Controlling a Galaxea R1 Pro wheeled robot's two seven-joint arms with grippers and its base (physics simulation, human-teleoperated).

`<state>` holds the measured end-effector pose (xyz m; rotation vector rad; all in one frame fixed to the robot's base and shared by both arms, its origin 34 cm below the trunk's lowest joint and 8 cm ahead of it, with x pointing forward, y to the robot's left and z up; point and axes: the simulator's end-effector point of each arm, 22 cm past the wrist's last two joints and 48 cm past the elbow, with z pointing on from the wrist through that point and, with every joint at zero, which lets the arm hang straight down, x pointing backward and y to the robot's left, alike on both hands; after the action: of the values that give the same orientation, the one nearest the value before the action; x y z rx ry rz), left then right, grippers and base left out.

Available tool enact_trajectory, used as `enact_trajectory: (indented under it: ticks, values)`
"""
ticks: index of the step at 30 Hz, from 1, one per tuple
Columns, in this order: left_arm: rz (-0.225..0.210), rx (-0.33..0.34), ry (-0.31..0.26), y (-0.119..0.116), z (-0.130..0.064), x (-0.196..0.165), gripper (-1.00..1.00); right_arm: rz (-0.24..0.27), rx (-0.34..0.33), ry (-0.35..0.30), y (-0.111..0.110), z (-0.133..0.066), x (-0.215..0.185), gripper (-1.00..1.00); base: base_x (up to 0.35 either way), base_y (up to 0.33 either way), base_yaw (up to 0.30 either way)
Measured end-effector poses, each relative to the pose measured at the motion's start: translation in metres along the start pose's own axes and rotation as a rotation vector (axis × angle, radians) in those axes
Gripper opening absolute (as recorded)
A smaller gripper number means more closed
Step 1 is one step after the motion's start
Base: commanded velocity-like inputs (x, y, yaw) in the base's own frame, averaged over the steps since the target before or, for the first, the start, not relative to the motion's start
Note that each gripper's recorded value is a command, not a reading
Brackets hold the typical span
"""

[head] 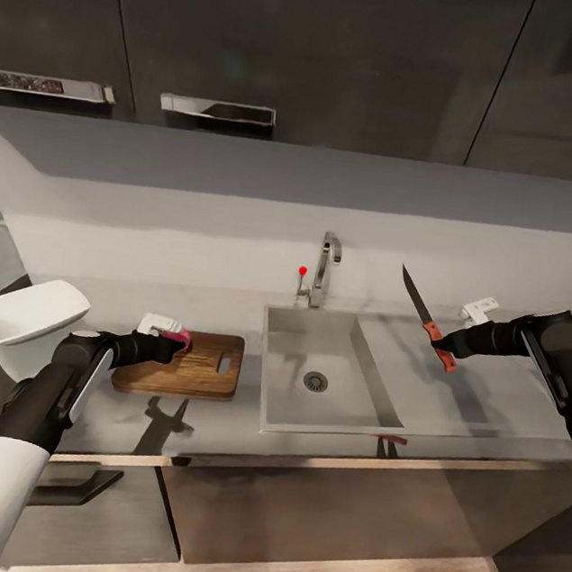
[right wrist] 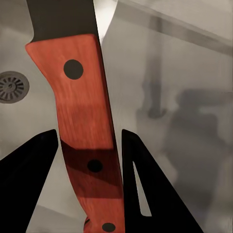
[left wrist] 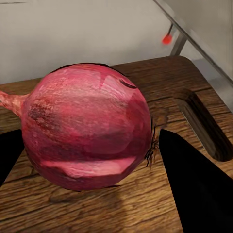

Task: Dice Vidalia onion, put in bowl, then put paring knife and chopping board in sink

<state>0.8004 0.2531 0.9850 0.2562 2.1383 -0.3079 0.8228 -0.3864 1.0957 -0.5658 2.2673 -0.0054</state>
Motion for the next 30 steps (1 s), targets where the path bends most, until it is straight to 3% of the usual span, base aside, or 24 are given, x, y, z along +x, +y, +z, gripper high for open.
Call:
enact_trajectory:
  ticks: [30]
  values:
    - [-0.006,0.002,0.019,0.002,0.008,0.011,-1.0,0.003,-0.008,0.019,0.001,0.012,0.008,-1.0,0.0,0.0,0.0]
